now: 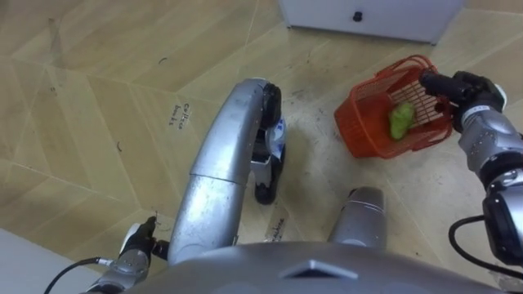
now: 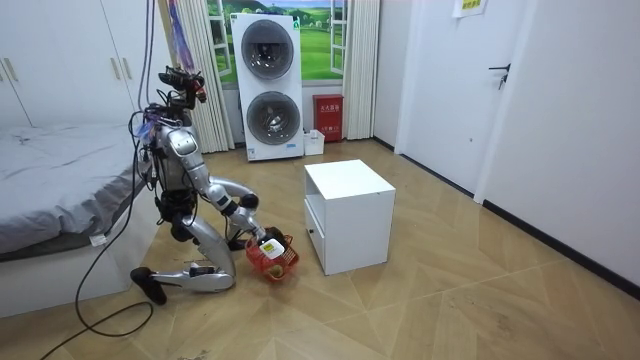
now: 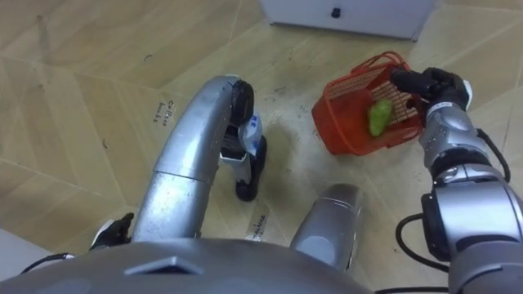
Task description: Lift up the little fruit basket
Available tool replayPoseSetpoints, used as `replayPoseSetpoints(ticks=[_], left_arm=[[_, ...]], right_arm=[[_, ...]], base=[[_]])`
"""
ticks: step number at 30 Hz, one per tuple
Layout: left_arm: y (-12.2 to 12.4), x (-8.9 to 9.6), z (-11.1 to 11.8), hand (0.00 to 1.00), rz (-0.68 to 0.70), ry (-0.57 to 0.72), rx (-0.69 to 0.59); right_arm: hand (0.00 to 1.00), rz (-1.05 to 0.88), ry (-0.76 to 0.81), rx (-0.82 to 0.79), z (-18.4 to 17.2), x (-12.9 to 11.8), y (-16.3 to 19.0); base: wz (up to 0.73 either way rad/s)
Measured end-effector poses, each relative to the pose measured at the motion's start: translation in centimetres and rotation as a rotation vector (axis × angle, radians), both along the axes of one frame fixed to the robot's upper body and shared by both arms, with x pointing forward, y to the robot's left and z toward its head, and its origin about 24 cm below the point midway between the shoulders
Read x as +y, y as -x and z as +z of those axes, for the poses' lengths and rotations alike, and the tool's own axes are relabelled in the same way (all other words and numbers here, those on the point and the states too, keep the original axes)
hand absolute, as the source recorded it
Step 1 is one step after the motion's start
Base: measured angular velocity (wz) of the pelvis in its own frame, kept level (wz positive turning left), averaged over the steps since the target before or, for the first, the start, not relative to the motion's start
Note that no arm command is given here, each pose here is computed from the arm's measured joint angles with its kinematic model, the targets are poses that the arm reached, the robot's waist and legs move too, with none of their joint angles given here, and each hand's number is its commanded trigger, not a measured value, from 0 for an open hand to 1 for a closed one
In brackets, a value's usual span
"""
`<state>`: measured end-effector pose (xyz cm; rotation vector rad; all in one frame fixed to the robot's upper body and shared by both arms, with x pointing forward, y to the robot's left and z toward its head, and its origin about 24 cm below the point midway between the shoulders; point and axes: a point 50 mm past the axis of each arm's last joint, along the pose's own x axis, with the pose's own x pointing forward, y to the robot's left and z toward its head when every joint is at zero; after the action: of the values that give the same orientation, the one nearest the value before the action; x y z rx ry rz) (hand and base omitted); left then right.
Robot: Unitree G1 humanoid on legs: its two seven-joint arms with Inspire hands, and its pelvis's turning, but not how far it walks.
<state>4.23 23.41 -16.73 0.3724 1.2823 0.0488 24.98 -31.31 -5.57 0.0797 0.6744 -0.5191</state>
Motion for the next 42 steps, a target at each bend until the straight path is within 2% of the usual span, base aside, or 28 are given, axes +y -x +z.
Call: replayPoseSetpoints(ticks=[18, 25, 32, 42], left_arm=[[-1.0, -0.2, 0.1, 0.00, -0.007, 0.011, -0.038], [-3.4, -0.3, 0.5, 0.00, -0.021, 0.009, -0.094], [-4.4, -0.1, 0.7, 0.00, -0.014, 0.002, -0.114], [-7.3, 1.0, 1.5, 0.00, 0.034, -0.026, -0.177]], right_arm=[[1.00, 0.074, 0.034, 0.097, -1.2, -0.1, 1.4], [1.00, 0.125, 0.071, 0.123, -1.3, 0.2, 1.4], [1.00, 0.163, 0.123, 0.140, -1.3, 0.4, 1.1], [1.00, 0.243, 0.173, 0.057, 0.2, 1.6, -0.9]], base=[[0.01], [0.00], [-0.02], [0.04]])
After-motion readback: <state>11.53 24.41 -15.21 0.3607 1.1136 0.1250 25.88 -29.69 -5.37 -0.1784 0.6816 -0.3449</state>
